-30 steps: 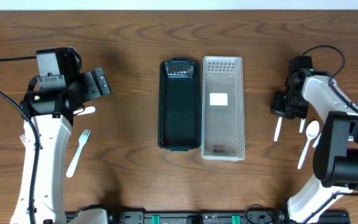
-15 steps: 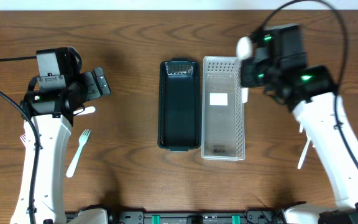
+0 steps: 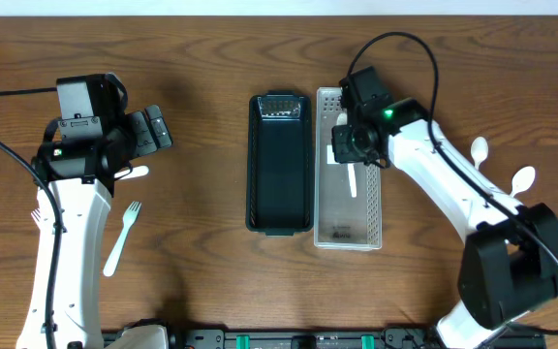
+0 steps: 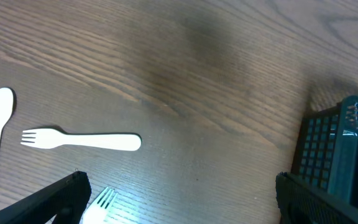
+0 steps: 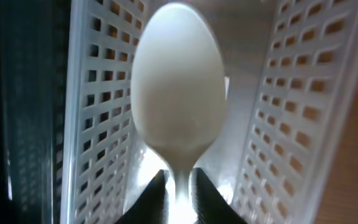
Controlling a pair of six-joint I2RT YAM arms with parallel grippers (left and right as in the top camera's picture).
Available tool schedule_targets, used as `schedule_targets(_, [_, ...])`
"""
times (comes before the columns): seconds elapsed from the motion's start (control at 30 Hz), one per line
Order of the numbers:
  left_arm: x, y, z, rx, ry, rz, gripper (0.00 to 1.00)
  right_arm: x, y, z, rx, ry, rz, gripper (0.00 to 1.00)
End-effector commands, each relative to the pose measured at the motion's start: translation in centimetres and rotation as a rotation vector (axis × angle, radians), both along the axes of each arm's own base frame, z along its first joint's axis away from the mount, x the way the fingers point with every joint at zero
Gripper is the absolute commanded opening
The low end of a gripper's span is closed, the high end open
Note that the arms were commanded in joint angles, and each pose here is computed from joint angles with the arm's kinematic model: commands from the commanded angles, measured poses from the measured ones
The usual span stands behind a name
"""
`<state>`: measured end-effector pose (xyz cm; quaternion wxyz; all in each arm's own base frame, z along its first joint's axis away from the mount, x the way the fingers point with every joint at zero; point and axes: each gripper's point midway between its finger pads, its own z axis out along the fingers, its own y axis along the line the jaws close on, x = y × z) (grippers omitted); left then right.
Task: Pack container
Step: 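Carry the spoon left and drop it into the white basket, then return the right gripper and grasp a second white spoon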
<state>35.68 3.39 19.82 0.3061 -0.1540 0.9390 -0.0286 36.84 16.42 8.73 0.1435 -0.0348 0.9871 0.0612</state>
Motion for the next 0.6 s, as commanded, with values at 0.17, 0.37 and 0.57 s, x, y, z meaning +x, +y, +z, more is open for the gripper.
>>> schedule_targets(0.17, [0.3, 0.1, 0.7, 0.004, -0.016, -0.005, 0.98, 1.4, -3.4, 5.8, -0.034, -0.17, -0.099, 0.75])
schedule_targets(0.37, [0.3, 0.1, 0.7, 0.005, -0.016, -0.005, 0.98, 0.0, -14.1, 12.3, -0.116, -0.295, -0.36, 0.79])
schedule_targets(0.57, [0.3, 0.1, 0.7, 0.005, -0.016, -0.005, 0.98, -4.9, -22.0, 9.2, -0.152, -0.09, -0.652, 0.75])
